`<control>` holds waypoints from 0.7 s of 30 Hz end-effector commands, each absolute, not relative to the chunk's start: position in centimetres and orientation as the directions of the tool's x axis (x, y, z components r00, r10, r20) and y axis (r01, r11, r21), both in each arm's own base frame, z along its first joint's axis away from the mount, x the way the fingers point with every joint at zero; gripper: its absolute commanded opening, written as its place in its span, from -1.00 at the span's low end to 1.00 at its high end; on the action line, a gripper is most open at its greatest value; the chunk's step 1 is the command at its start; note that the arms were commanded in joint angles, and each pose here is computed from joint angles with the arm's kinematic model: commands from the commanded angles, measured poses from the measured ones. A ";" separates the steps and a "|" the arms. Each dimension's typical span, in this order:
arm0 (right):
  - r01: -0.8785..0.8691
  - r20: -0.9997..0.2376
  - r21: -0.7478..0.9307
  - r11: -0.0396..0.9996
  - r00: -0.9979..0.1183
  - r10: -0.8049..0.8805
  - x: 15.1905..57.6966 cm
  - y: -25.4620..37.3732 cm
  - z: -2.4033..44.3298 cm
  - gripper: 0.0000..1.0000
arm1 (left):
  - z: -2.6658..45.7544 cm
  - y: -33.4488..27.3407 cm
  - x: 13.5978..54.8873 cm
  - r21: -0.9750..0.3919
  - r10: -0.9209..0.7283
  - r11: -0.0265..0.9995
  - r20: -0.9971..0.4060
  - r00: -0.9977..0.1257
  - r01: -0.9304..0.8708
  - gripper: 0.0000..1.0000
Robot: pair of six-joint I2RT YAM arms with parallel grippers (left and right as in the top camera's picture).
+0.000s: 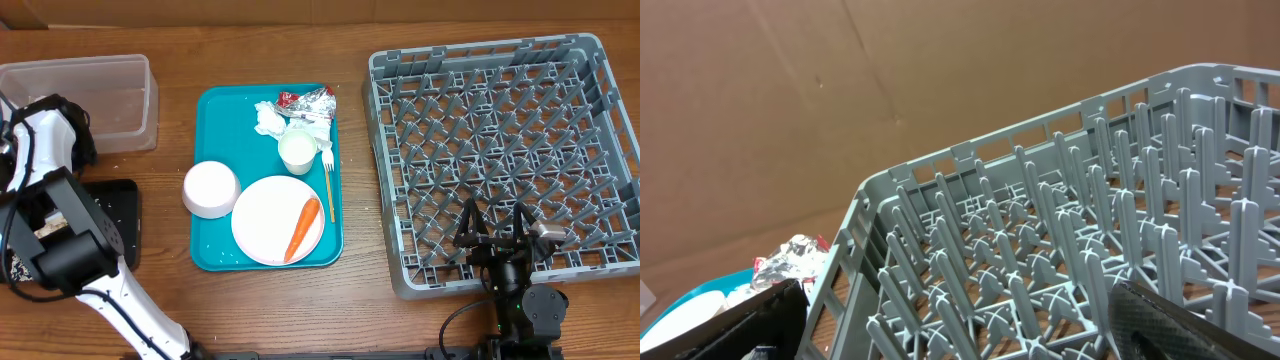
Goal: Sort waste into correct bins and load items into the dishwasher rack
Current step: 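Tilt the held bowl over the black tray with the left gripper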
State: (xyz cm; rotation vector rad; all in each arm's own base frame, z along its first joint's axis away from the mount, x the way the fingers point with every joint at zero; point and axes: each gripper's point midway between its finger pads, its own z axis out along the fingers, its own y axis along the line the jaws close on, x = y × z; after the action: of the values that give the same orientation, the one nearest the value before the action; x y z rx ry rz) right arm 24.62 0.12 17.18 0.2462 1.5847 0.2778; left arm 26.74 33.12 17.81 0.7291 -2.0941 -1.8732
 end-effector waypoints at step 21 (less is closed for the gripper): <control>-0.011 -0.945 0.328 0.945 -0.026 0.327 24.6 0.0 17.0 0.99 | 25.1 16.3 29.7 -0.196 -0.759 0.635 -0.342 -0.554 -0.747 -0.92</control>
State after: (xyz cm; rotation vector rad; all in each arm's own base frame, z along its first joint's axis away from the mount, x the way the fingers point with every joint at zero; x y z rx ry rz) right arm 24.62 0.12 17.17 0.2466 1.5854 0.2780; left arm 27.85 20.76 23.54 1.6324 -3.0410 -0.3821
